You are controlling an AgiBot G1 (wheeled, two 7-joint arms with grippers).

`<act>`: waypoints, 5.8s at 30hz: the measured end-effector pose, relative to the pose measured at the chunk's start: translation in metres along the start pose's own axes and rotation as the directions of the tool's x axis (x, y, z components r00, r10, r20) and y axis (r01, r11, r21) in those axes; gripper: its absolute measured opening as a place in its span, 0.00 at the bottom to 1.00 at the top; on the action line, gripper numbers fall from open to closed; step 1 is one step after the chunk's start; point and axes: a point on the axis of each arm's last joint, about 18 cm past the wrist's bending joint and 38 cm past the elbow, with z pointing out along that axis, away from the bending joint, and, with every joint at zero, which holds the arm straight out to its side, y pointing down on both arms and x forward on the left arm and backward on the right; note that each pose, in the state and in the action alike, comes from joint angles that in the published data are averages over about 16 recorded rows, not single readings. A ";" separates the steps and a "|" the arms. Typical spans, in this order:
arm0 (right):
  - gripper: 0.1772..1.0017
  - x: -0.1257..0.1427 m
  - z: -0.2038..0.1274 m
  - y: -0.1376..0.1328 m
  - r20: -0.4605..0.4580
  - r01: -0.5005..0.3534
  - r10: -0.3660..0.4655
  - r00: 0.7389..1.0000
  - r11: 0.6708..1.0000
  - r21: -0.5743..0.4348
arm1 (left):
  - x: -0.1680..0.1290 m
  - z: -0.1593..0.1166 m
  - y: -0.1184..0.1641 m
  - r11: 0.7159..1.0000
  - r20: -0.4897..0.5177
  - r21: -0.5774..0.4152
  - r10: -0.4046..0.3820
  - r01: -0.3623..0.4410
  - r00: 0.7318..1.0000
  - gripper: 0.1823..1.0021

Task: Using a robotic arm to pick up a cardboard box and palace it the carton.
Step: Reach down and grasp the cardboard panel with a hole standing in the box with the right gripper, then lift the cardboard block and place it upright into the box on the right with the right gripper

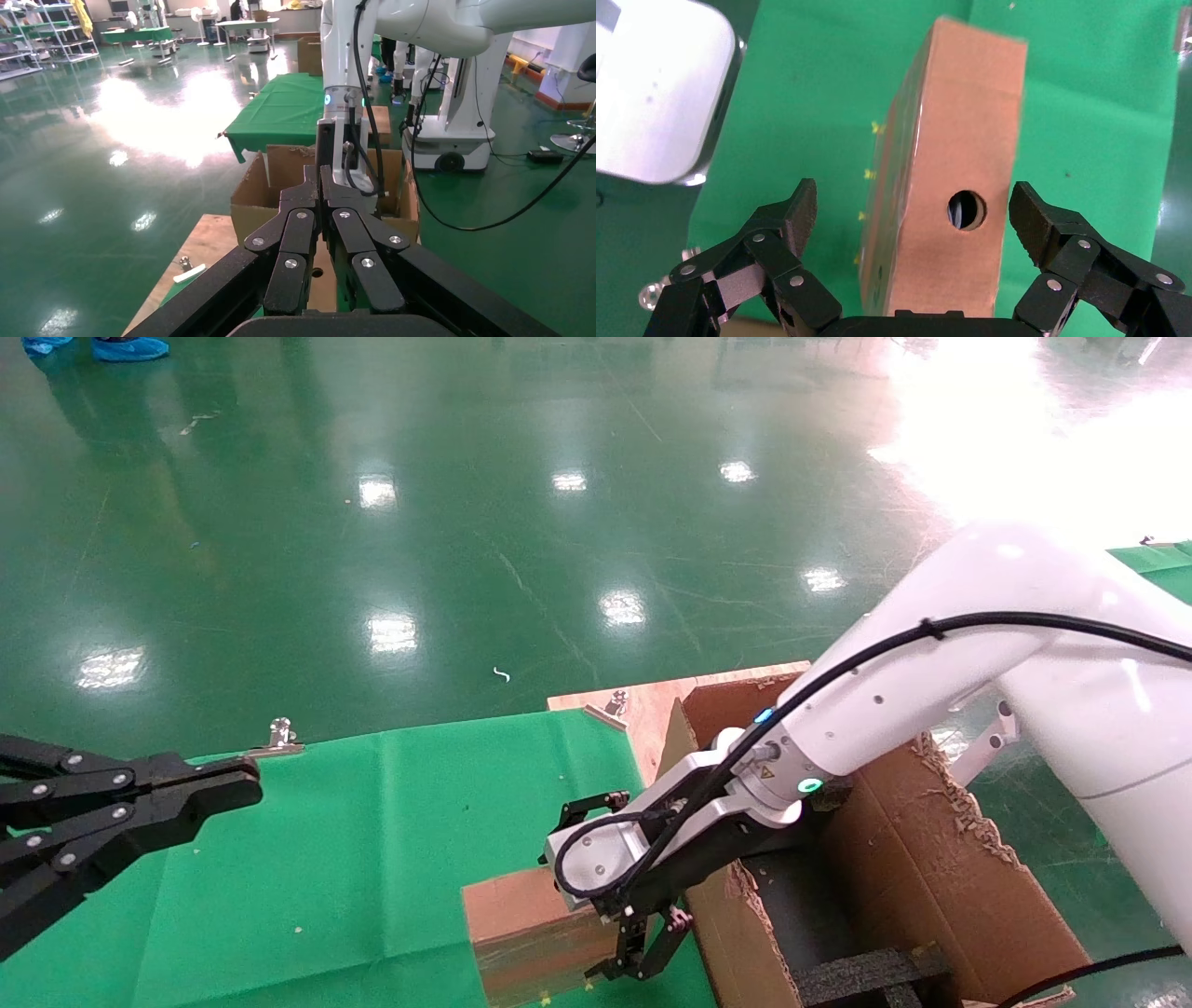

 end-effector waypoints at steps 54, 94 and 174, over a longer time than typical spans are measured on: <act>0.30 0.027 -0.031 -0.016 -0.051 0.035 -0.035 0.998 0.999 0.004 | 0.000 0.000 0.000 1.000 0.001 0.000 0.000 0.000 1.000 0.98; 0.28 0.039 -0.233 -0.004 -0.281 0.051 -0.095 0.955 0.986 -0.160 | 0.000 0.000 0.000 1.000 0.001 0.000 0.000 0.000 1.000 1.00; 0.26 -0.114 -0.250 0.172 -0.652 -0.937 0.753 -0.093 0.155 0.313 | 0.000 0.000 0.000 1.000 0.001 0.000 -0.001 0.001 1.000 1.00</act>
